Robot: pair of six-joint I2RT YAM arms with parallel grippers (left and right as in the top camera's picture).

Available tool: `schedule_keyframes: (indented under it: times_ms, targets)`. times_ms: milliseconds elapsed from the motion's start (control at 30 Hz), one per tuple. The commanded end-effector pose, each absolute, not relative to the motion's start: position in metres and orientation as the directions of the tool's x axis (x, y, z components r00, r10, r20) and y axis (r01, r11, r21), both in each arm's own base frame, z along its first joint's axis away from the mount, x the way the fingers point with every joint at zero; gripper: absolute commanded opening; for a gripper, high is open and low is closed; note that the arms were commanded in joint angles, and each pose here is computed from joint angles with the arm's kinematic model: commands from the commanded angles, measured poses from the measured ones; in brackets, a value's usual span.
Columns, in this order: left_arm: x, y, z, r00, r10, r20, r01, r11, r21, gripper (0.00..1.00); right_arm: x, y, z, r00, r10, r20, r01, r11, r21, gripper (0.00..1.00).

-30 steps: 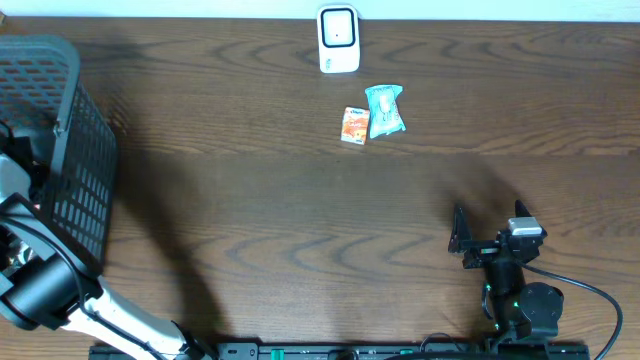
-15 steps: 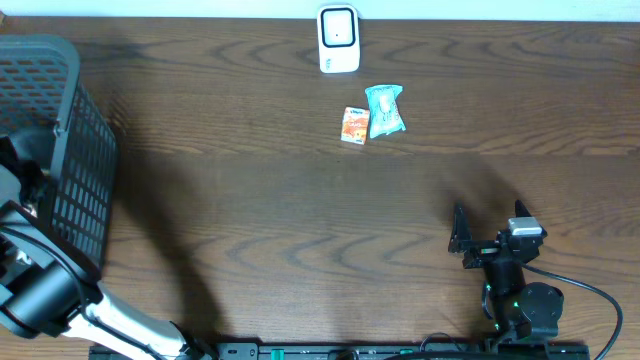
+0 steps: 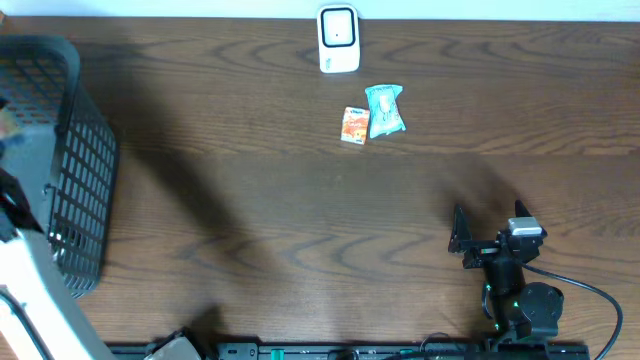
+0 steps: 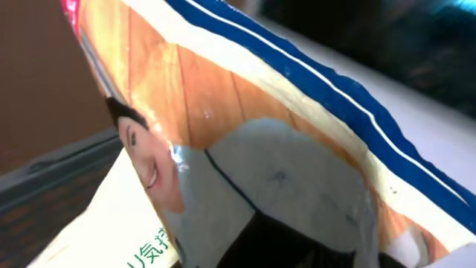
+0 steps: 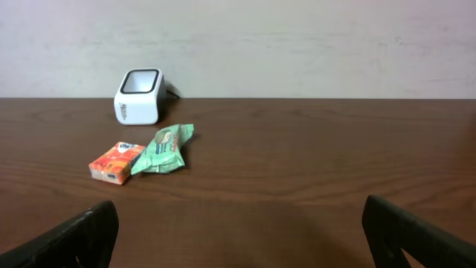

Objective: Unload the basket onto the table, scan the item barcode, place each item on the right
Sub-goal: 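Carry the yellow bag to the scanner and release it left of the box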

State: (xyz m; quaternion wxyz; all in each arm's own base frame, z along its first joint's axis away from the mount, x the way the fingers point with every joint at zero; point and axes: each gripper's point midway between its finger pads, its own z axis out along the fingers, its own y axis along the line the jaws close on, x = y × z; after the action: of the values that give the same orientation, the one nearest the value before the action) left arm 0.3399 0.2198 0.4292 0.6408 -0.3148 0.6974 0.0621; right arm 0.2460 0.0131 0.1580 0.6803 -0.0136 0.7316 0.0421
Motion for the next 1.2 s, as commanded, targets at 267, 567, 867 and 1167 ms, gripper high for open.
schedule_keyframes:
  times_ms: [267,567,867,1167]
  targets:
    - [0.369,-0.029,0.494,-0.085,-0.517,-0.852,0.201,0.829,-0.523,0.07,0.246,0.012,0.158,-0.073,0.026,-0.997,-0.071,0.997,0.031,0.99]
    - [0.451,-0.121,0.359,-0.425,-0.613,-0.666,-0.006,0.738,-0.675,0.07,0.246,0.012,0.158,-0.073,0.026,-0.997,-0.071,0.997,0.031,0.99]
    - [0.48,-0.168,0.195,-0.638,-0.643,-0.423,-0.305,0.716,-0.627,0.07,0.246,0.012,0.158,-0.073,0.026,-0.997,-0.071,0.997,0.031,0.99]
    - [0.48,-0.192,0.12,-0.68,-0.667,-0.304,-0.424,0.697,-0.578,0.14,0.246,0.012,0.158,-0.073,0.026,-0.997,-0.071,0.997,0.031,0.99]
